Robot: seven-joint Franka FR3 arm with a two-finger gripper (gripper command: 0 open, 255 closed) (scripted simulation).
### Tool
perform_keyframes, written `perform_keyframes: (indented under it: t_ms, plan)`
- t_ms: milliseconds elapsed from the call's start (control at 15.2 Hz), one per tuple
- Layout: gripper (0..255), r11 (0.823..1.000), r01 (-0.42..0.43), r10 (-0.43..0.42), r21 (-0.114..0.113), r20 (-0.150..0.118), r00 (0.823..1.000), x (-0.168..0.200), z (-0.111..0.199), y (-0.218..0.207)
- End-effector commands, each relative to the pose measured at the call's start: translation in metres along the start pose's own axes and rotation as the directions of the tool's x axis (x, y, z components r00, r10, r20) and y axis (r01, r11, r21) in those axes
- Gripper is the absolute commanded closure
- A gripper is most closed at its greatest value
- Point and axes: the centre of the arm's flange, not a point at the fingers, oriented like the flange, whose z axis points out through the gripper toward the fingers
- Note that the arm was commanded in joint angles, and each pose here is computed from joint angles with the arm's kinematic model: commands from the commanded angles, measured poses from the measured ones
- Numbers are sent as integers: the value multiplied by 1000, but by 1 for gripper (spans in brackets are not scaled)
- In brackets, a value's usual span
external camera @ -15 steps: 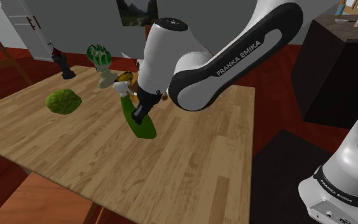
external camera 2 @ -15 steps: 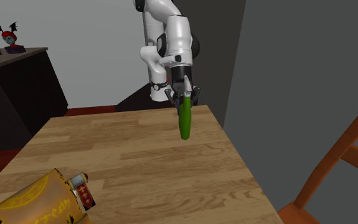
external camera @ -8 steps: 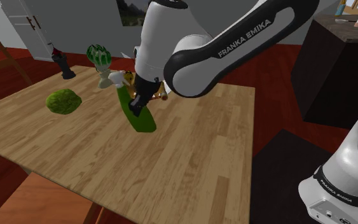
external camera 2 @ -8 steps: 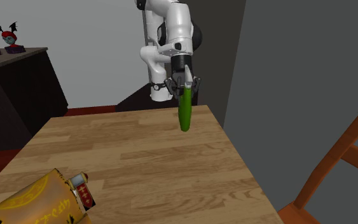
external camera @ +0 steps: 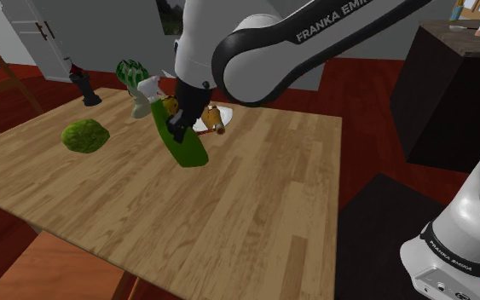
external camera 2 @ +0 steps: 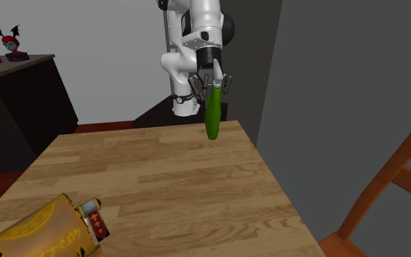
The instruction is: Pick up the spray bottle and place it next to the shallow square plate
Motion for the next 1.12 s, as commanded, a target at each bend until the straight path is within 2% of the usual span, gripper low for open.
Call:
perform_keyframes:
  t_ms: [0, 1056]
  plan:
    - [255, 1000, 0, 0, 0, 0, 1000, 5, -9, 1]
    - [255, 1000, 0, 0, 0, 0, 1000, 43, -84, 1]
